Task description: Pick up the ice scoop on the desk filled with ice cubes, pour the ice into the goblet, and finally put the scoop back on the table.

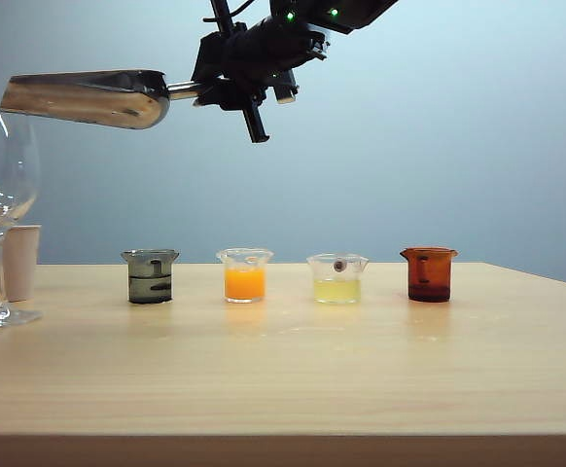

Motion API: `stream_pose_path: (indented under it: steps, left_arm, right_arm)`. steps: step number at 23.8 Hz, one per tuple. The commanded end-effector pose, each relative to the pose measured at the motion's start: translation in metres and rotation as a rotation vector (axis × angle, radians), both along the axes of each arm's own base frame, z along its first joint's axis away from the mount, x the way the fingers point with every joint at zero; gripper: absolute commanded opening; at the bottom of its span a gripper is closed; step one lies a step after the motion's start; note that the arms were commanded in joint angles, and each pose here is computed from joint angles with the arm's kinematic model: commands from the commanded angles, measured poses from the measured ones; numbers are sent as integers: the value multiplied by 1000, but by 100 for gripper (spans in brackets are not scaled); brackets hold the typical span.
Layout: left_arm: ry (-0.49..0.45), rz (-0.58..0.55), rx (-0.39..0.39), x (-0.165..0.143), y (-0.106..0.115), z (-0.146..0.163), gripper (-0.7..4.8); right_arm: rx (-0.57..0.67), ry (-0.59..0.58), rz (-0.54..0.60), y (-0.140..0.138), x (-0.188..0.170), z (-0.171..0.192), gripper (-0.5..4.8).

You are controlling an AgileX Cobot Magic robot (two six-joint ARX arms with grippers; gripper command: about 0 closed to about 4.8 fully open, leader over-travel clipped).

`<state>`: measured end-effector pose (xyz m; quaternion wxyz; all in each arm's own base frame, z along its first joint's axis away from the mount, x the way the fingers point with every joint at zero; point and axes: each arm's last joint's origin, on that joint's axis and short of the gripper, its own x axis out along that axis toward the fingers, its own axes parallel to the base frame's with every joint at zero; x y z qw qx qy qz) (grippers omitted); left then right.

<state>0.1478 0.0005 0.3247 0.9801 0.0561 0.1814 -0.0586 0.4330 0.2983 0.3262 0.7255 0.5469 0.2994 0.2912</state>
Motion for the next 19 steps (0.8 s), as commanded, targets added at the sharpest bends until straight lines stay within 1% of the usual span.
stream_pose_path:
  steps: [1,7,12,19]
  left_arm:
    - [-16,2,4,0,0,3,4]
    - [-16,6,6,0,0,3,4]
    - [-16,4,5,0,0,3,4]
    - [-16,4,5,0,0,3,4]
  right_arm:
    - [31,-51,28,-5,0,13,-9]
    - [30,-59,46,-11,3,16,-9]
    - [33,-70,30,-12,3,18,-9]
    - [-15,-126,32,-11,3,17,-9]
